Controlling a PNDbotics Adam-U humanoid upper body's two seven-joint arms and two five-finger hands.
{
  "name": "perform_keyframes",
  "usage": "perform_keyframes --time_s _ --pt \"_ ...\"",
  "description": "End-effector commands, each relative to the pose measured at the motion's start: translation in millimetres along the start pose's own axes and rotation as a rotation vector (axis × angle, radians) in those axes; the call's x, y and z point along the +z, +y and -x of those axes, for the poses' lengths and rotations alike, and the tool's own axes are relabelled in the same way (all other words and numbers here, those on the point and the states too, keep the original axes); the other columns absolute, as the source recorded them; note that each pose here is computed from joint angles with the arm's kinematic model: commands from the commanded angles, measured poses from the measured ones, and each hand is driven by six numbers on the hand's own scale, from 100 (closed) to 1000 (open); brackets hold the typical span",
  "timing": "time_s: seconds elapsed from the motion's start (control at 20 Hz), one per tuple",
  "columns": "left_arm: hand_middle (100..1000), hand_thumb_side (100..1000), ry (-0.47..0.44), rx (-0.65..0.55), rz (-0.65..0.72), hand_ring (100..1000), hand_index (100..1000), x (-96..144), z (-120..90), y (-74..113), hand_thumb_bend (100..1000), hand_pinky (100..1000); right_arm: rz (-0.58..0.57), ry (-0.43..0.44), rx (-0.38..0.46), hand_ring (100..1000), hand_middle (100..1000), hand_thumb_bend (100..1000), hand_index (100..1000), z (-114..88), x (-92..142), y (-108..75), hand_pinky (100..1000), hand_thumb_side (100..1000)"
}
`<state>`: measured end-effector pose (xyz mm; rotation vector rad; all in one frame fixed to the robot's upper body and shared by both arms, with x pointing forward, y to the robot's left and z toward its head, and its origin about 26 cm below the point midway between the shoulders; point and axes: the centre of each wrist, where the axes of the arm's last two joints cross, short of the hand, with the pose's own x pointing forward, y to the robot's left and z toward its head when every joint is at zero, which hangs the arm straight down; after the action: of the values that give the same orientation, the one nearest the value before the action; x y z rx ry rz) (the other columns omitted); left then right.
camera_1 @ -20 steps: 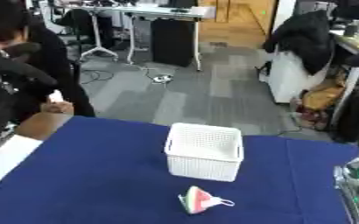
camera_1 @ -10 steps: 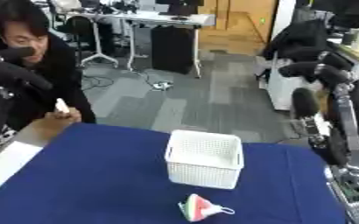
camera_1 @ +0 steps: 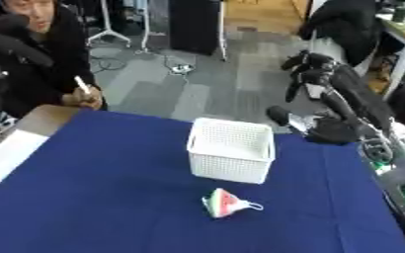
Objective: Pick up objects on the table and place them in the box.
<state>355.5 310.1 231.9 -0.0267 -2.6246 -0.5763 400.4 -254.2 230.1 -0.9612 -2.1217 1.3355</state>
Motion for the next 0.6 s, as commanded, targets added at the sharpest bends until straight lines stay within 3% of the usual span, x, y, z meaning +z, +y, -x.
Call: perform_keyframes --time_s 0.05,0.3,0.6 --pt "779 973 -0.023 -0.032 0.026 633 714 -7 -7 7.0 181 638 -0.039 0.003 0.075 674 712 690 436 14 -4 -6.2 780 1000" --pt "779 974 -0.020 -0.032 0.031 633 715 -7 -6 7.1 181 637 -0.117 0.028 0.040 689 737 752 437 30 -4 11.5 785 1000" --pt "779 974 -0.021 -0.031 0.034 633 715 -7 -6 6.8 181 637 -0.242 0.020 0.097 700 729 760 399 42 -3 22.4 808 1000"
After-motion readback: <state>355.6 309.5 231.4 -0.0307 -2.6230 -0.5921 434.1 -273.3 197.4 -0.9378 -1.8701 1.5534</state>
